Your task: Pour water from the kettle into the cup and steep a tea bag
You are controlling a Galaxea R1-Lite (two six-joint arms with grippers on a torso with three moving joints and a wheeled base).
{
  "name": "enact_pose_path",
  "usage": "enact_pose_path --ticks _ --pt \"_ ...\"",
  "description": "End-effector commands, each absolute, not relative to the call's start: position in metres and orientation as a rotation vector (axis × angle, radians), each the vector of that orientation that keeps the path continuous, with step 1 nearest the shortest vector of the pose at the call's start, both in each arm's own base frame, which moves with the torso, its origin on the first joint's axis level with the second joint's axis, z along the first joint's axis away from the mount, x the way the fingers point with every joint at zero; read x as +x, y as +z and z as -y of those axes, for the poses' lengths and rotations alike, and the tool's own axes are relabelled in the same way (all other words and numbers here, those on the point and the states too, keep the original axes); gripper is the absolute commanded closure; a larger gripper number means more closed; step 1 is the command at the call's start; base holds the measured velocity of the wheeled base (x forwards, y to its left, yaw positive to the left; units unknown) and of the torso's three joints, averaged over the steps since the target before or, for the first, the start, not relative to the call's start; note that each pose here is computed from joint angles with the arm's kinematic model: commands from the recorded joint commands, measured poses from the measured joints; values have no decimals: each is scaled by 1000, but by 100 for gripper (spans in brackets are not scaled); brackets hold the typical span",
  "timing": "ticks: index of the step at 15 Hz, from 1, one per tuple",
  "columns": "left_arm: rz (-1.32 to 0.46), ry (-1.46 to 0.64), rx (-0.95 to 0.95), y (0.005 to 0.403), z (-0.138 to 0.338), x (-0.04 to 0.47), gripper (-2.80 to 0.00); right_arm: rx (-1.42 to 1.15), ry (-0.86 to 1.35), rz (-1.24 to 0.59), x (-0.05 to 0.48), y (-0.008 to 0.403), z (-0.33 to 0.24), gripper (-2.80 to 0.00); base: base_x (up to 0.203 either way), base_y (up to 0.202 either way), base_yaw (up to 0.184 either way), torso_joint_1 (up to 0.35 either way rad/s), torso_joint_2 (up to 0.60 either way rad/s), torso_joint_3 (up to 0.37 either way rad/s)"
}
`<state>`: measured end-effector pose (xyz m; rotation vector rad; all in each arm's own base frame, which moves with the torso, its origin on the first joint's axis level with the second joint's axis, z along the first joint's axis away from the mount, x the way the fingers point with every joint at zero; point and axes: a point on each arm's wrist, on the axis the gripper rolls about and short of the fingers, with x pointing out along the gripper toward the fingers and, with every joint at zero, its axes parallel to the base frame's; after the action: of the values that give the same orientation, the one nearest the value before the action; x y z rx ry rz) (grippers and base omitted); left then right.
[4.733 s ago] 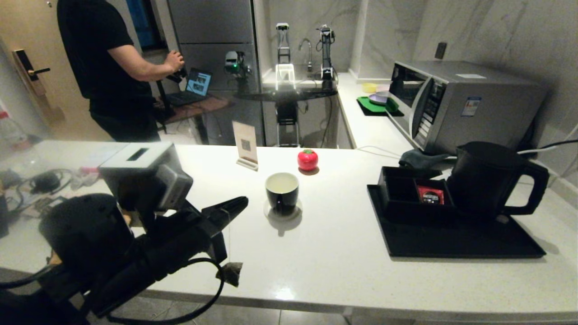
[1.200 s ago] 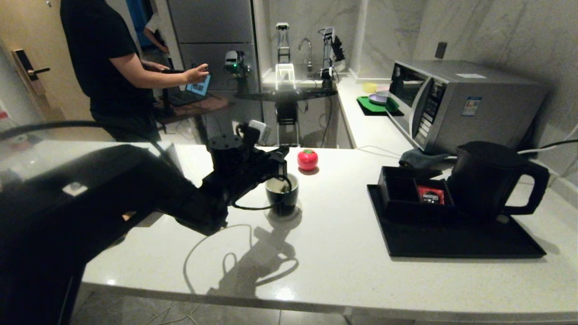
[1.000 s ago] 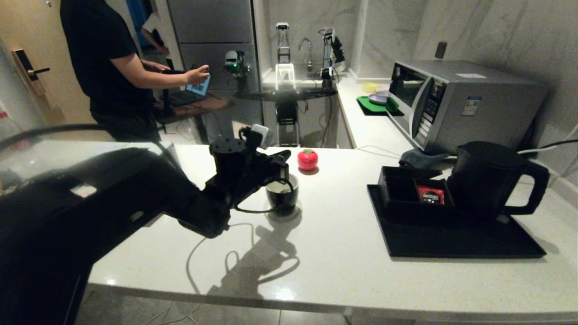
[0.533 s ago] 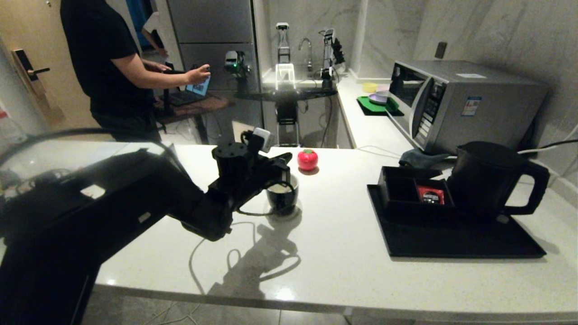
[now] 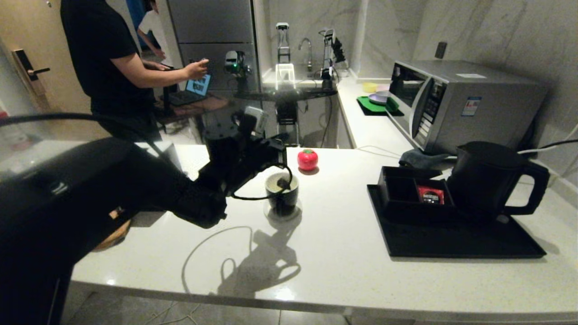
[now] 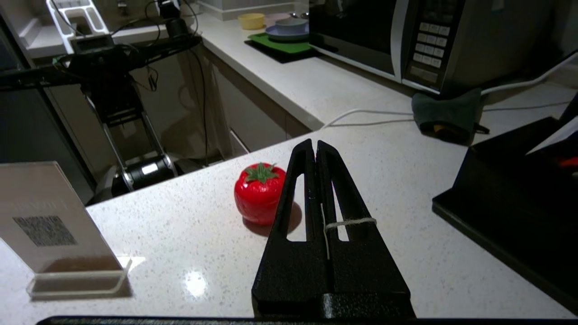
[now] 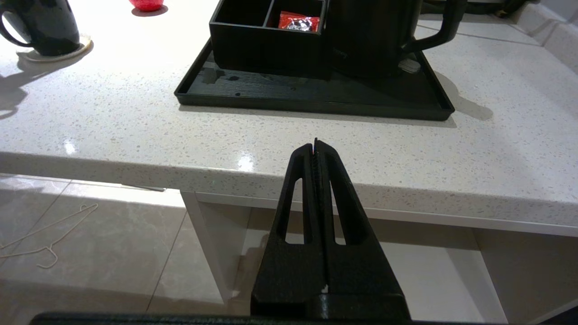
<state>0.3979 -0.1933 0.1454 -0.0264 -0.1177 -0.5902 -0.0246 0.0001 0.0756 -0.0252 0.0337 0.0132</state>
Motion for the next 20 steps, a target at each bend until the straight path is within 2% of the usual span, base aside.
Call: enact_pose_path --ticks 1,4,8,20 --pt "152 -594 -33 162 193 393 0 -26 14 -35 -25 76 0 0 0 0 0 0 0 0" --pt "162 -594 -33 173 193 393 0 -26 14 -35 -25 76 0 0 0 0 0 0 0 0" --pt "147 -593 -30 168 194 395 0 -26 14 -35 -25 76 0 0 0 0 0 0 0 0" --pt "58 -608 -17 106 205 412 0 -26 13 -35 -25 76 0 0 0 0 0 0 0 0"
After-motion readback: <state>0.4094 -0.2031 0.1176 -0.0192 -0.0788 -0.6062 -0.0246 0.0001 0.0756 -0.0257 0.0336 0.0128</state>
